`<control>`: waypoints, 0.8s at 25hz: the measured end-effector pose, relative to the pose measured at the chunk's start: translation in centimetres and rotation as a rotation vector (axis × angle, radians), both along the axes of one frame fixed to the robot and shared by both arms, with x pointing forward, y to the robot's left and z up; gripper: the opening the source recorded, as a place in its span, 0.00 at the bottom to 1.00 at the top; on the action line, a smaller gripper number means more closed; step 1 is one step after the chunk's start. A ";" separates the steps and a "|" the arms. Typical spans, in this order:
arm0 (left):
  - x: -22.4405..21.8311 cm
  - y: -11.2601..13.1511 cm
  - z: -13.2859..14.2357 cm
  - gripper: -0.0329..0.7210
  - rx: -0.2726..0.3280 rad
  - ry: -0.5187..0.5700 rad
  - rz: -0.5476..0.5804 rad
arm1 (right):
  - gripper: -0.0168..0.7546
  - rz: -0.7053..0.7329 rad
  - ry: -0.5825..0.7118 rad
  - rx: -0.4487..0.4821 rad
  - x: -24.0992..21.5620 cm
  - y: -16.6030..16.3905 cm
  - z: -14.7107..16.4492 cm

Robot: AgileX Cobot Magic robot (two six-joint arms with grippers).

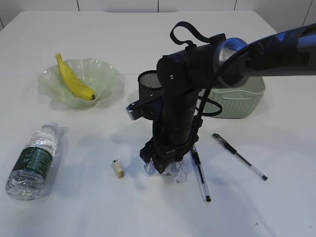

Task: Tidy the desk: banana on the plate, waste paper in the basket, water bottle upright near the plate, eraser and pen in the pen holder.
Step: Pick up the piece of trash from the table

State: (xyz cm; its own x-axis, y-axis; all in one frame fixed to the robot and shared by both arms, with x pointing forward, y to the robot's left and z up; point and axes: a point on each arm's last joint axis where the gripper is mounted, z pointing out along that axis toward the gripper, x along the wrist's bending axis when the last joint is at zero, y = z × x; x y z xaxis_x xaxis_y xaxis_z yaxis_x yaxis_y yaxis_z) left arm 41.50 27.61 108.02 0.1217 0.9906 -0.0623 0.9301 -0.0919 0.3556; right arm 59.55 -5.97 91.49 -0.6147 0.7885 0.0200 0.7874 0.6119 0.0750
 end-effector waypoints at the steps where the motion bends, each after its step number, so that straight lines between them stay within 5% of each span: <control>1: 0.0 0.0 0.0 0.57 0.000 0.000 0.000 | 0.66 0.000 0.001 -0.001 0.0 0.0 -0.1; 9: 0.0 0.0 0.0 0.57 0.000 -0.004 0.000 | 0.25 0.001 0.019 -0.012 -0.2 -0.1 0.0; 20: 0.0 0.0 0.0 0.57 0.000 -0.004 0.000 | 0.19 -0.019 -0.012 0.006 -0.5 -0.4 2.6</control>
